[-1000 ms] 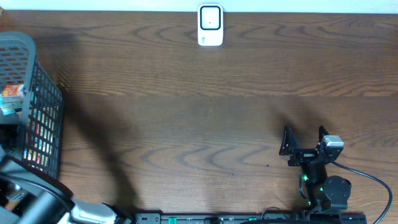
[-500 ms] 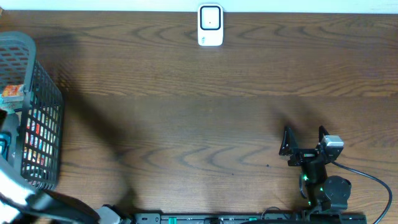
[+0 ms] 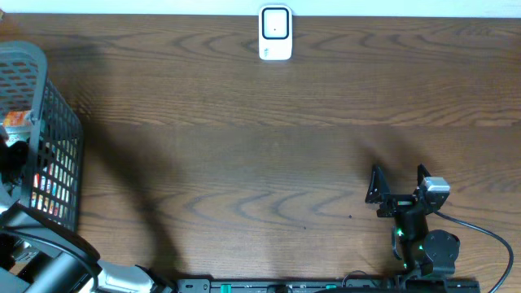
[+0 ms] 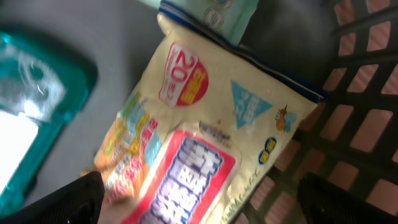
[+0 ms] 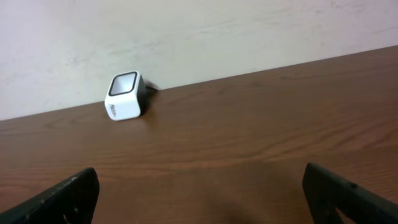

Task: Scan the item barcode
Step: 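Lower the left gripper into the basket and grasp the snack bag, then lift the snack bag out and carry it toward the table center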

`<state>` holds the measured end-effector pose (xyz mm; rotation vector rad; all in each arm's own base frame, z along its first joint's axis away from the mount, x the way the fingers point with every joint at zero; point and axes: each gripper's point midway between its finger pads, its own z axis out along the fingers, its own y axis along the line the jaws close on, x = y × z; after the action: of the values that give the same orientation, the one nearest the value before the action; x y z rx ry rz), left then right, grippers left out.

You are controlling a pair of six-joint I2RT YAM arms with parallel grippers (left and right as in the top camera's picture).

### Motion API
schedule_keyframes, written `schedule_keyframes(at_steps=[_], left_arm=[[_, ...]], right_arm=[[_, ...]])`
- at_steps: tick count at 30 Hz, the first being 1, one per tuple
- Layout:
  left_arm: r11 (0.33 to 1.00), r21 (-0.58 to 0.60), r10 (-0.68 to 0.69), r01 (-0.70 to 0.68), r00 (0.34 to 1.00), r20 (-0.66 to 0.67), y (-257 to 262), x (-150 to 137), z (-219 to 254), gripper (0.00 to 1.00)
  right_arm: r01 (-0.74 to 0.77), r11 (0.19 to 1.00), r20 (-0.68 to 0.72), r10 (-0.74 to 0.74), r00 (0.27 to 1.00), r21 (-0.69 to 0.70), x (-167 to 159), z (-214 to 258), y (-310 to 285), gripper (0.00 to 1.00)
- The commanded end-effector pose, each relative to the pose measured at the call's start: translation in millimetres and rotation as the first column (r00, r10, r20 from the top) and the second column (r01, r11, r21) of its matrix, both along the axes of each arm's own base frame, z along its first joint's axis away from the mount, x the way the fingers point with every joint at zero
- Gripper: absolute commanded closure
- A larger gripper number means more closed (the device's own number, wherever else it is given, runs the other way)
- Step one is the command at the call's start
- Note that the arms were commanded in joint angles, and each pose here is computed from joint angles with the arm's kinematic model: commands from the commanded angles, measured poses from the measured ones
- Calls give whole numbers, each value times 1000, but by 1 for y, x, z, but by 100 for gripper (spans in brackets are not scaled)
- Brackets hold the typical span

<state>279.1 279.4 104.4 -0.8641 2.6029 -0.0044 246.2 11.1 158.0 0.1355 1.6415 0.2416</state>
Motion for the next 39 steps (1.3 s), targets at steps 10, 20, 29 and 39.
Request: schedule_keyframes(at_steps=[10,20,29,39], left_arm=[[990,-87,-137,115,937,-321,-14,-19,-97,2],[995,-79,-87,64,937,-338,-7,-18,-100,93],[969,117,227,-219,972,-56,31,13,19,93],[875,207,332,-438,853,404,17,3,184,93]], right_arm=[[-13,1000,-2,13,1000,-2,0,-1,3,1],[-13,1000,-2,13,1000,-2,0,-1,3,1],[-13,1000,-2,13,1000,-2,0,-1,3,1],[-13,1000,-2,13,1000,-2,0,-1,3,1]])
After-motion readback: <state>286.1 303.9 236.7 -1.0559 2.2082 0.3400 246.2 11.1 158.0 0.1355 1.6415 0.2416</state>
